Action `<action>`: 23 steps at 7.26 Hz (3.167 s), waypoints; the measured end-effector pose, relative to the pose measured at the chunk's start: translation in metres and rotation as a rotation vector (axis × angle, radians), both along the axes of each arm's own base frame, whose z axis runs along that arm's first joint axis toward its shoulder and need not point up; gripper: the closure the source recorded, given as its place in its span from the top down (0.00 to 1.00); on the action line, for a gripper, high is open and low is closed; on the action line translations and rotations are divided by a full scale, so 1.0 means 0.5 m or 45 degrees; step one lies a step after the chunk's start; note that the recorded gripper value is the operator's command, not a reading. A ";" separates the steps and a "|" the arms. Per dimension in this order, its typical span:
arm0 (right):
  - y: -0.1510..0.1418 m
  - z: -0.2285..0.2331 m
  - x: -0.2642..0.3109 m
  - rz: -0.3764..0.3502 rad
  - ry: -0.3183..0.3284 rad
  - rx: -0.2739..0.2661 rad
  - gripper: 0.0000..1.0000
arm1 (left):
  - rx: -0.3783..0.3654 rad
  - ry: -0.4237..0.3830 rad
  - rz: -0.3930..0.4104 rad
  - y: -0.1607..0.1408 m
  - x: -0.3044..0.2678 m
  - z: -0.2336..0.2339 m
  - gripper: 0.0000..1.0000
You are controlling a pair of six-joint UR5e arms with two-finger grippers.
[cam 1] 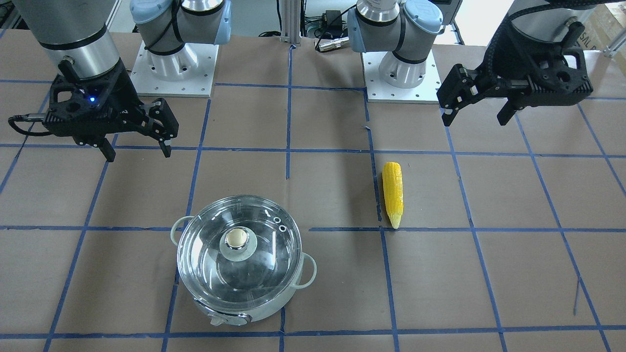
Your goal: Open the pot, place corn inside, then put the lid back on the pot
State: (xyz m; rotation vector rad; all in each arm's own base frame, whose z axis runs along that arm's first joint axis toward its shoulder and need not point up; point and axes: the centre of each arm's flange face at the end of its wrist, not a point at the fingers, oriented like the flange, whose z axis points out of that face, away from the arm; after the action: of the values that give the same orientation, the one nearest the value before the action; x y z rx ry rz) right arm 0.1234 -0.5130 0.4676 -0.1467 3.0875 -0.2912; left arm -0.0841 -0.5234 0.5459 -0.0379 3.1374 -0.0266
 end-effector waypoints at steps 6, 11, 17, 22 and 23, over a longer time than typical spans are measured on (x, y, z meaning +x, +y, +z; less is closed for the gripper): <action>0.003 0.003 0.002 0.000 0.002 -0.003 1.00 | 0.003 -0.001 -0.036 -0.012 -0.010 -0.016 1.00; -0.008 -0.006 0.061 -0.070 -0.030 -0.014 1.00 | 0.014 0.000 -0.034 -0.014 -0.009 -0.024 1.00; -0.148 -0.093 0.290 -0.028 -0.027 0.034 1.00 | 0.011 -0.002 -0.033 -0.013 -0.009 -0.023 1.00; -0.234 -0.227 0.315 -0.037 -0.006 0.125 0.97 | 0.013 -0.002 -0.032 -0.013 -0.009 -0.024 1.00; -0.240 -0.234 0.315 -0.037 -0.006 0.123 0.90 | 0.013 -0.001 -0.032 -0.013 -0.009 -0.025 1.00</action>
State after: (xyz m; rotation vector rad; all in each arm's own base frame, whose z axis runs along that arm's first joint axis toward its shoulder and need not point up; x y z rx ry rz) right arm 0.2811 -0.6330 0.3506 -0.0977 3.0935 -0.1424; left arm -0.0887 -0.5299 0.5336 0.0020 3.1369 -0.0104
